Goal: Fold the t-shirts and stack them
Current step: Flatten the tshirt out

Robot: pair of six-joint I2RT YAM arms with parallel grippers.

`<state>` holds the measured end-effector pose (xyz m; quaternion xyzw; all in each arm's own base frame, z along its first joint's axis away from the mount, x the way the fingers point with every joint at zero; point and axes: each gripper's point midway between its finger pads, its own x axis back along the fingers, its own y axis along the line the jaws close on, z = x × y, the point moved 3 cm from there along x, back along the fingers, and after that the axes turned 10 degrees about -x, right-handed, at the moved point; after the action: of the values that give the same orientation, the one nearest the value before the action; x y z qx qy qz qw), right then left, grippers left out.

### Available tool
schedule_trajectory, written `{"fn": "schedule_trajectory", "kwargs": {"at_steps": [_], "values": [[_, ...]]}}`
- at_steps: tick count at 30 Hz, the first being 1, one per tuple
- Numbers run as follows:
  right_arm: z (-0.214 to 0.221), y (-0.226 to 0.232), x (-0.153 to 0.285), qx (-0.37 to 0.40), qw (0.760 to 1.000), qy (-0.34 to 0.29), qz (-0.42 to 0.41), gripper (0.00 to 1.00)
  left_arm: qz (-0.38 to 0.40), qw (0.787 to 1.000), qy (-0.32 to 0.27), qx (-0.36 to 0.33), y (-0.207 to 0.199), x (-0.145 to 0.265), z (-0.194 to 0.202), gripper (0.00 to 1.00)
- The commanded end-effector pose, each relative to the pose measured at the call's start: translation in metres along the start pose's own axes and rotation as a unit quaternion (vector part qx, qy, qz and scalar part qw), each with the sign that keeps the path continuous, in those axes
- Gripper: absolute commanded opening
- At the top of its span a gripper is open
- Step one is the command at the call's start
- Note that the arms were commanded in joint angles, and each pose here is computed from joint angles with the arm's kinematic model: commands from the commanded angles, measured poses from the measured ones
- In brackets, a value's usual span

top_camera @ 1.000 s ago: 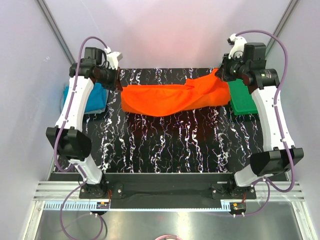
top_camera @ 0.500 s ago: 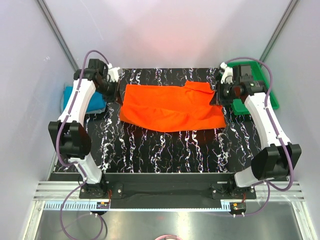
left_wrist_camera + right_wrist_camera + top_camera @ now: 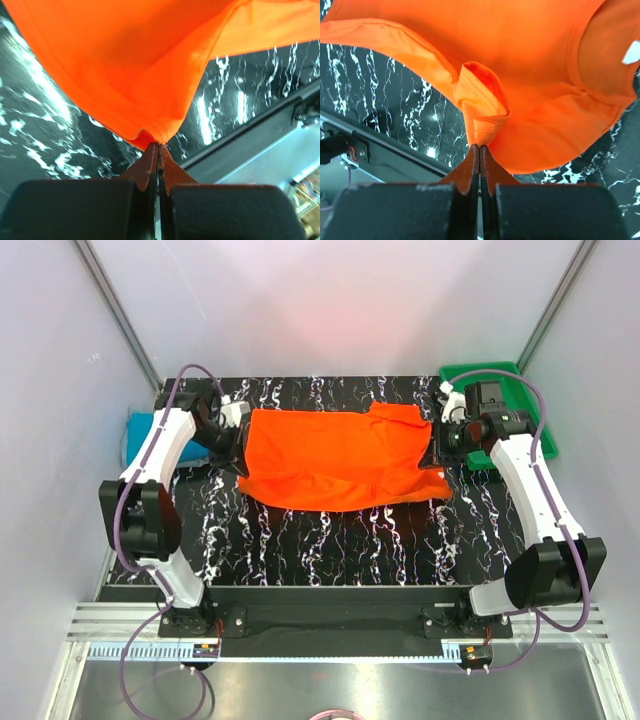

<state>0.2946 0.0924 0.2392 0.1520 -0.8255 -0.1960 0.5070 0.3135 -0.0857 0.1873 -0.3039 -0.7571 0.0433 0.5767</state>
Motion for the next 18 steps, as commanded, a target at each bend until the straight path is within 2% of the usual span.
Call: {"fn": "schedule_trajectory", "kwargs": {"at_steps": [1, 7, 10, 15, 18], "values": [[0.019, 0.002, 0.005, -0.01, 1.0, 0.024, -0.012, 0.0, 0.032, 0.999, 0.0, 0.005, -0.021, 0.013, 0.019, 0.0], [0.054, -0.01, 0.001, -0.038, 0.997, 0.061, 0.002, 0.0, 0.039, 0.998, 0.048, 0.021, -0.027, 0.007, 0.061, 0.0], [0.071, -0.015, 0.0, -0.06, 0.995, 0.074, 0.006, 0.0, 0.024, 0.999, 0.035, 0.008, -0.029, 0.015, 0.063, 0.0], [0.064, -0.024, 0.0, -0.082, 0.995, 0.052, 0.025, 0.0, 0.018, 0.999, 0.045, 0.005, -0.026, 0.018, 0.06, 0.0], [0.053, -0.039, -0.001, -0.105, 0.993, 0.033, 0.04, 0.0, -0.009, 0.999, 0.052, 0.01, -0.01, 0.012, 0.058, 0.0]]}}
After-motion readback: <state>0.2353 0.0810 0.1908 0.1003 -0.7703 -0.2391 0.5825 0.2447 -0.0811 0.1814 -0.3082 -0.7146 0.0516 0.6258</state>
